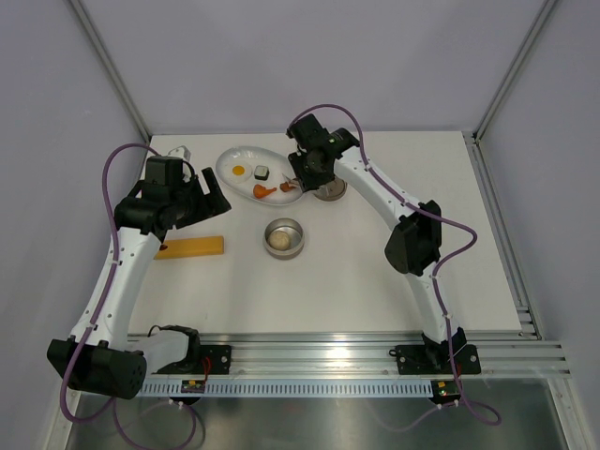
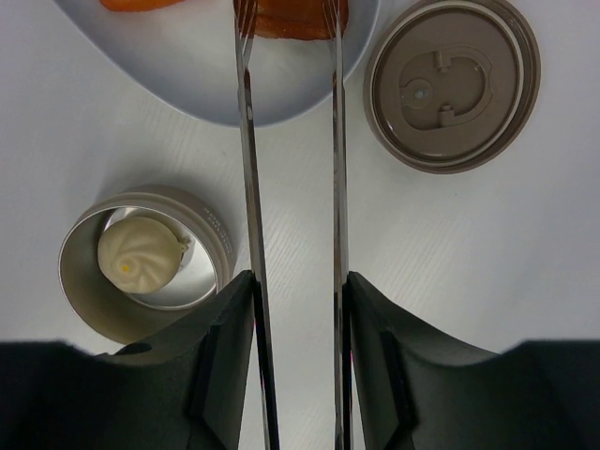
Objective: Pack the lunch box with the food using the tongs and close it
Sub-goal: Adjust the fake food on the plate.
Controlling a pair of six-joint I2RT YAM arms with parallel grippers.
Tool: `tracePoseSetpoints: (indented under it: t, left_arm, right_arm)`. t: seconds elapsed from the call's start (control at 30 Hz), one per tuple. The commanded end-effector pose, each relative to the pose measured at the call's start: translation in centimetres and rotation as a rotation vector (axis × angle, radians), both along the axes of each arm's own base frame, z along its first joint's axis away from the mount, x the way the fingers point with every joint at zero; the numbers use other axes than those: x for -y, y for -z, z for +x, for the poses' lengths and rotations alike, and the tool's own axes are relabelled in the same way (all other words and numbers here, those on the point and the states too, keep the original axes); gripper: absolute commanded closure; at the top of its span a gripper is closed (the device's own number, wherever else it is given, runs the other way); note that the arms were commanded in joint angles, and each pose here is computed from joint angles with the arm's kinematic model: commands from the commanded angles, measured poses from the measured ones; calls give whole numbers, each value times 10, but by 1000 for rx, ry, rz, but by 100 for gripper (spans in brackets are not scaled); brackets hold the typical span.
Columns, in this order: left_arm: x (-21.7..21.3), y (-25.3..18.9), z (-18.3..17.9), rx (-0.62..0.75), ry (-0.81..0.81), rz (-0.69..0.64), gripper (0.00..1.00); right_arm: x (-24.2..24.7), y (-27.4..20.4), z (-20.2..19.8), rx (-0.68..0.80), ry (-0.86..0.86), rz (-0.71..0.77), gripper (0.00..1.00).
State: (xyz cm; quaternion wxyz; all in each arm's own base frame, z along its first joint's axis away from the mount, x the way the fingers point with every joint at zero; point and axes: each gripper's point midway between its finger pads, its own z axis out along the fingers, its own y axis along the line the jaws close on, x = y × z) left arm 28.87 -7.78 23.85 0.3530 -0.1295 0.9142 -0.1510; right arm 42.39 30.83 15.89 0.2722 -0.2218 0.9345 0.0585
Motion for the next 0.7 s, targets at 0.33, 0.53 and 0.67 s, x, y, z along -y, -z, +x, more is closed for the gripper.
tracePoseSetpoints:
  t: [0.33, 0.53, 0.67]
  left_arm:
    - [-1, -10, 2, 49, 6, -3, 16]
    - [0, -10, 2, 46, 10, -2, 16]
    - [0, -9, 2, 44, 9, -4, 16]
  right_arm:
    - [-7, -47, 27, 137, -16, 69, 50]
    - [-1, -36, 41, 120, 15, 82, 50]
    - [4, -20, 42, 78, 18, 78, 50]
